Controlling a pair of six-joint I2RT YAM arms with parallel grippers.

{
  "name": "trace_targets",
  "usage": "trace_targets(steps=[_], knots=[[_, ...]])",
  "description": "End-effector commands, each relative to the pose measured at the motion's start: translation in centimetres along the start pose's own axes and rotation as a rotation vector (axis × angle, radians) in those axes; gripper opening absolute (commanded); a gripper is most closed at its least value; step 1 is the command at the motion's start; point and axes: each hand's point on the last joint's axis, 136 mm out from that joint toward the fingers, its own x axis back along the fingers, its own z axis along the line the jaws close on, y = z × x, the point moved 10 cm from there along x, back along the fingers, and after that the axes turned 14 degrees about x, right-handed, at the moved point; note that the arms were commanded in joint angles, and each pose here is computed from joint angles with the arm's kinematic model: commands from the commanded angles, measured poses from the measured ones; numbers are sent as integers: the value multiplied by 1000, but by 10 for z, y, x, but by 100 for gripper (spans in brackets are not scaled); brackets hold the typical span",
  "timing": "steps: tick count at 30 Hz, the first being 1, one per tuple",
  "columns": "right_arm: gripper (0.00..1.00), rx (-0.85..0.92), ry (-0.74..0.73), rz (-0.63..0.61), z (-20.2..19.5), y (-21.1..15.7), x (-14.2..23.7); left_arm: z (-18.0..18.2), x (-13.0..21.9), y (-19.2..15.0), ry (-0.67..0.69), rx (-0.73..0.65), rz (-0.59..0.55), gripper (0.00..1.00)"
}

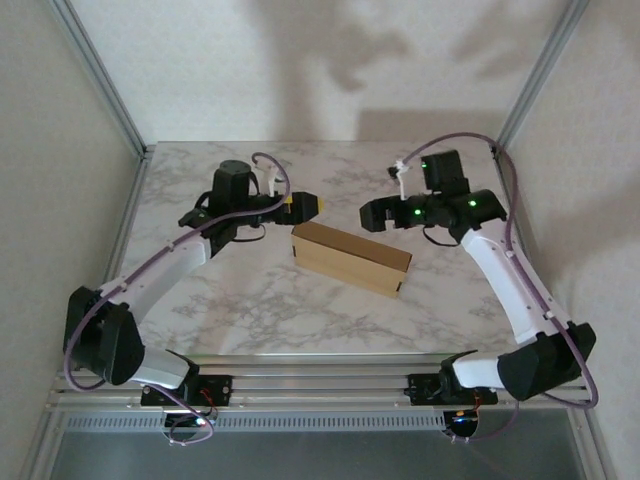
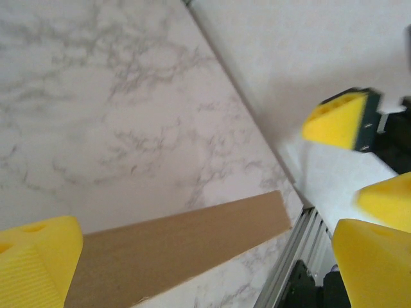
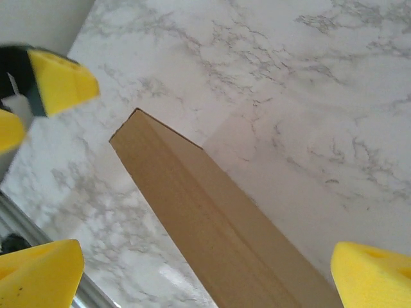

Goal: Fold the paper box

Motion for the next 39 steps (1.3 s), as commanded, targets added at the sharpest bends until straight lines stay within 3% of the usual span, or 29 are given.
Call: trace_targets(steps=[1, 7, 15, 27, 31, 39], knots=[[99, 172, -68, 138, 7, -2, -16, -20, 27, 7, -35, -100, -120, 99], [99, 309, -24, 278, 29, 3, -49, -9, 61, -15, 42, -191, -230, 100], [99, 428, -23, 469, 50, -4, -102, -8, 96, -59, 16, -355, -218, 100], [99, 570, -159, 591, 63, -23, -155, 1, 98, -71, 44, -311, -201, 99], [90, 586, -196, 590, 68, -28, -163, 2, 95, -70, 39, -307, -186, 99], [63, 698, -376, 568, 80, -31, -162, 3, 96, -71, 46, -305, -190, 99]])
